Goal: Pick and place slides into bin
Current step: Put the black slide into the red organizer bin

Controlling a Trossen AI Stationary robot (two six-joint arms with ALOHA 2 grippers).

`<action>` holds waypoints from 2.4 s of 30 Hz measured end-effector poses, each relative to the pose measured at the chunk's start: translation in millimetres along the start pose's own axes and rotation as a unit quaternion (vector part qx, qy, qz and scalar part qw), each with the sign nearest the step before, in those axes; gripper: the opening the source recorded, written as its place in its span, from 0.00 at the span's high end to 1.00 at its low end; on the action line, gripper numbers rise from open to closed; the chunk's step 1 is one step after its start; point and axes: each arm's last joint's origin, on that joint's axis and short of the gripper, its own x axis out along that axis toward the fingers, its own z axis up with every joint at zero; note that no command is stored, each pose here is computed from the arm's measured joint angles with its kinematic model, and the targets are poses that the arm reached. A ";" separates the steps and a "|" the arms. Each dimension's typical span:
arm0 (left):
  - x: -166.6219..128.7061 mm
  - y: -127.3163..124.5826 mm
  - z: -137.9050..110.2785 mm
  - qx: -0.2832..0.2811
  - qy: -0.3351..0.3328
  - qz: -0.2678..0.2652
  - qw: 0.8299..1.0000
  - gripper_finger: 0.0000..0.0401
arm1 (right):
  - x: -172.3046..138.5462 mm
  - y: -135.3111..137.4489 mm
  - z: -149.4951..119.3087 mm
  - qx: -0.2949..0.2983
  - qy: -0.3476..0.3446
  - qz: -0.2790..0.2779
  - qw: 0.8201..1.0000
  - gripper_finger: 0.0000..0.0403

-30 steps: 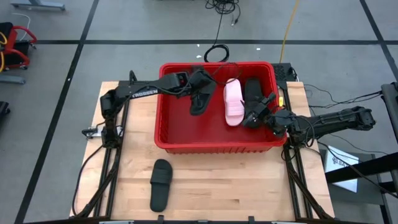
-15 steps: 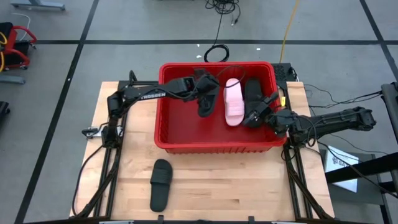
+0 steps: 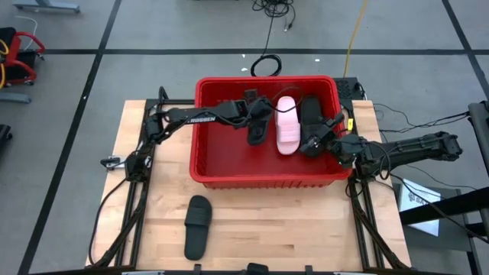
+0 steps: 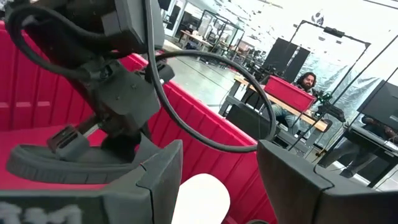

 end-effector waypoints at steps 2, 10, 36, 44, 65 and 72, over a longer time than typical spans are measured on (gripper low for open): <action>1.3 1.7 -0.3 -0.003 -0.002 0.002 1.000 0.99 | 0.0 0.0 0.0 0.000 0.000 0.000 1.000 0.51; 15.7 8.3 -1.6 -0.024 -0.021 0.002 0.999 0.99 | 0.0 0.1 -0.2 0.000 0.000 0.000 1.000 0.51; 38.9 -3.5 -4.8 -0.037 -0.021 -0.013 0.999 0.99 | -0.1 0.3 -0.5 -0.001 0.000 0.002 1.000 0.51; 35.4 -9.3 -1.1 -0.035 -0.025 -0.013 0.999 0.90 | -0.1 0.3 -0.4 -0.001 0.000 0.002 1.000 0.51; 32.6 -14.8 5.0 -0.052 -0.063 -0.057 0.995 0.50 | 0.0 0.4 -0.5 -0.001 0.000 0.003 1.000 0.51; 32.3 -18.7 -0.3 -0.052 -0.040 -0.084 0.994 0.44 | 0.0 0.4 -0.5 -0.001 0.000 0.003 1.000 0.51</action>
